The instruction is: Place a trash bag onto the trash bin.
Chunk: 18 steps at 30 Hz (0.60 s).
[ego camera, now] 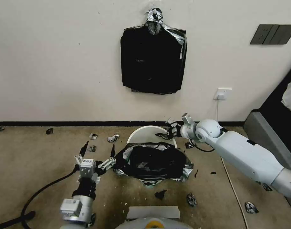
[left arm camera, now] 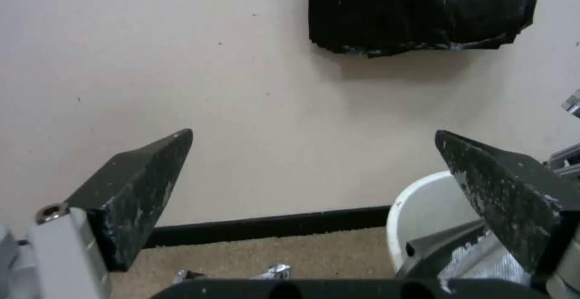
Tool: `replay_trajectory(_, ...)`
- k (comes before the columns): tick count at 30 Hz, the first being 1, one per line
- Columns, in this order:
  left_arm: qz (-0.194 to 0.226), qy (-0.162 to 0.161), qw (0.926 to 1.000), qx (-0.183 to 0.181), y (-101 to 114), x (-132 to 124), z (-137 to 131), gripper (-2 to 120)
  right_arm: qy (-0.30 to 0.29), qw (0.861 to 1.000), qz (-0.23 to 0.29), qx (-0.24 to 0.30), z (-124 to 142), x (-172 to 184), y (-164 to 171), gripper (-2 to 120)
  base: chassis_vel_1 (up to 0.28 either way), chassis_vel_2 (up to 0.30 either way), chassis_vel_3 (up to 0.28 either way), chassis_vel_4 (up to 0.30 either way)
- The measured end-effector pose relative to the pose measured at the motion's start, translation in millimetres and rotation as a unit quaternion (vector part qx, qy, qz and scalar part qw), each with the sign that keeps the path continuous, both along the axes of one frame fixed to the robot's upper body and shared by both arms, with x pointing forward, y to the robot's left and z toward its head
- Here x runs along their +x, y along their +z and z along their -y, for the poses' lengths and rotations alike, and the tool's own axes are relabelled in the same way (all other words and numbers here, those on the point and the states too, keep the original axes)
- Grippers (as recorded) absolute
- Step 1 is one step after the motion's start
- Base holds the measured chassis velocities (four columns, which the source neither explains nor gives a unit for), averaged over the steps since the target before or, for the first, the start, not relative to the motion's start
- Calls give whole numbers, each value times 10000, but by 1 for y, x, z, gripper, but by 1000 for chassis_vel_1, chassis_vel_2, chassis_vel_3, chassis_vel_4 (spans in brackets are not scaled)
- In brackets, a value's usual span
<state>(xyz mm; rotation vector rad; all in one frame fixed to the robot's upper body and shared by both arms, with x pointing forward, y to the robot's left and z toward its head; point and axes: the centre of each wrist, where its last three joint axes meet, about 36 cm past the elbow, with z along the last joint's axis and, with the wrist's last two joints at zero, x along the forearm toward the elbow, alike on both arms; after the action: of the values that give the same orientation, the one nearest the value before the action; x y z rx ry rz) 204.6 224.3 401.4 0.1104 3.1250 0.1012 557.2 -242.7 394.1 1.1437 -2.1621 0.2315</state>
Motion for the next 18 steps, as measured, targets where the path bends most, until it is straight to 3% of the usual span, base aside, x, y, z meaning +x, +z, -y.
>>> replay_trajectory(2,-5,11,10000,-40,0,-1,2,100,-3,10000,6,16,1,-1,-1,6,0,0,0,0)
replay_trajectory(10,-19,21,9999,-108,1,-1,5,100,-210,9995,-94,213,3,-5,-2,6,0,0,0,0)
replay_trajectory(18,-75,17,9997,-224,-3,-1,10,100,-907,9936,-380,554,14,-26,27,6,0,0,0,0)
